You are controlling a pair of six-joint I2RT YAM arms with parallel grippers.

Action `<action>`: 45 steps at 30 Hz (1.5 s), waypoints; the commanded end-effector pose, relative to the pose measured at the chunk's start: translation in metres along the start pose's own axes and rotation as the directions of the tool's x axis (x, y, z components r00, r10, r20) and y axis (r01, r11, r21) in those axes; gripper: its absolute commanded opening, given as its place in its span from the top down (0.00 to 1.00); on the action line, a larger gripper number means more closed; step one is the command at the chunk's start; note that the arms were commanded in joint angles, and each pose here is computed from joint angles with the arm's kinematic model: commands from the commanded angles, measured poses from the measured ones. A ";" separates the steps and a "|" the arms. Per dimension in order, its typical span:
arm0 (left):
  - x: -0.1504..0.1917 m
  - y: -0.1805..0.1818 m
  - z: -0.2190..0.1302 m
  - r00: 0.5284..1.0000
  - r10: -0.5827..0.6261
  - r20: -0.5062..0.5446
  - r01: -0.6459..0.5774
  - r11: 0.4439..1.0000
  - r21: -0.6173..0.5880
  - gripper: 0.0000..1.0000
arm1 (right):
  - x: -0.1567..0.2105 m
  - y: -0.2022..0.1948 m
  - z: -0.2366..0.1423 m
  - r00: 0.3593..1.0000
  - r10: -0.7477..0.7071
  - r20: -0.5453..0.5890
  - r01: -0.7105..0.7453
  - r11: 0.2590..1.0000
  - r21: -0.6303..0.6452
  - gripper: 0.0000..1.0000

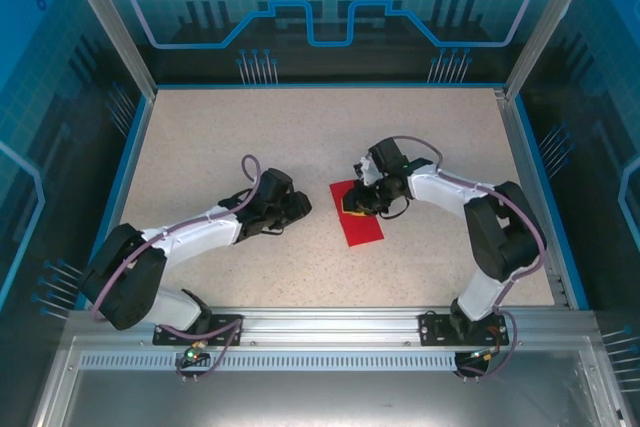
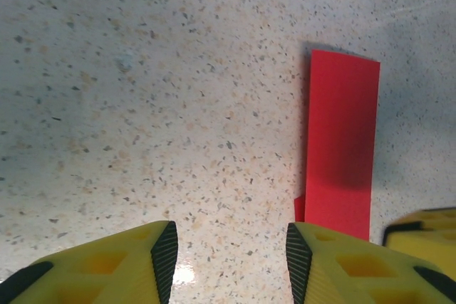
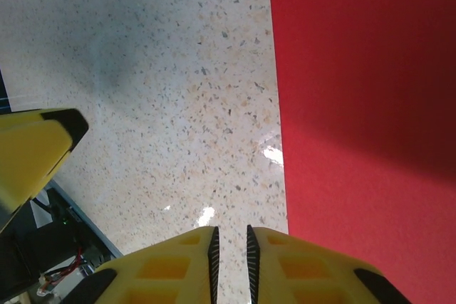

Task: Fold a paper plane with a square sheet of paper (pick it up from the middle)
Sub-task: Rotate the paper at the center of the table.

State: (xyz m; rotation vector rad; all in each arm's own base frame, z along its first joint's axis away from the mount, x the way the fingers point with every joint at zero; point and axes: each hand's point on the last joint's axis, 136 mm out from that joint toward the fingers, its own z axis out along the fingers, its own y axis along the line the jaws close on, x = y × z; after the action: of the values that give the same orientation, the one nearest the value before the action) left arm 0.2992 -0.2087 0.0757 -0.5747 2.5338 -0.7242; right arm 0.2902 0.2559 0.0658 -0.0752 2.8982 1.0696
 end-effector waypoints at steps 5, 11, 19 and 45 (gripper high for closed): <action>0.004 -0.017 0.002 0.999 0.038 -0.035 -0.037 0.998 0.046 0.51 | 0.008 -0.024 0.027 0.996 0.083 -0.034 -0.082 0.996 0.023 0.81; 0.001 -0.022 0.002 0.999 0.044 -0.032 -0.042 0.998 0.055 0.50 | 0.017 -0.062 0.040 0.970 0.242 0.019 -0.243 0.962 0.128 0.82; 0.006 -0.025 0.008 0.997 0.051 -0.066 -0.046 0.997 0.066 0.50 | 0.020 -0.080 0.033 0.929 0.347 0.127 -0.365 0.914 0.178 0.82; 0.006 -0.039 -0.006 0.992 0.104 -0.070 -0.094 0.987 0.130 0.46 | -0.005 -0.018 -0.006 0.911 0.320 0.262 -0.372 0.910 0.182 0.71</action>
State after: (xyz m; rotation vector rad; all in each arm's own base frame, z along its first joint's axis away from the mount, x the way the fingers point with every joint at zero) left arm 0.3014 -0.2342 0.0882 -0.4454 2.5574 -0.8493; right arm 0.2884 0.2364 0.0394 0.5487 2.8724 0.7472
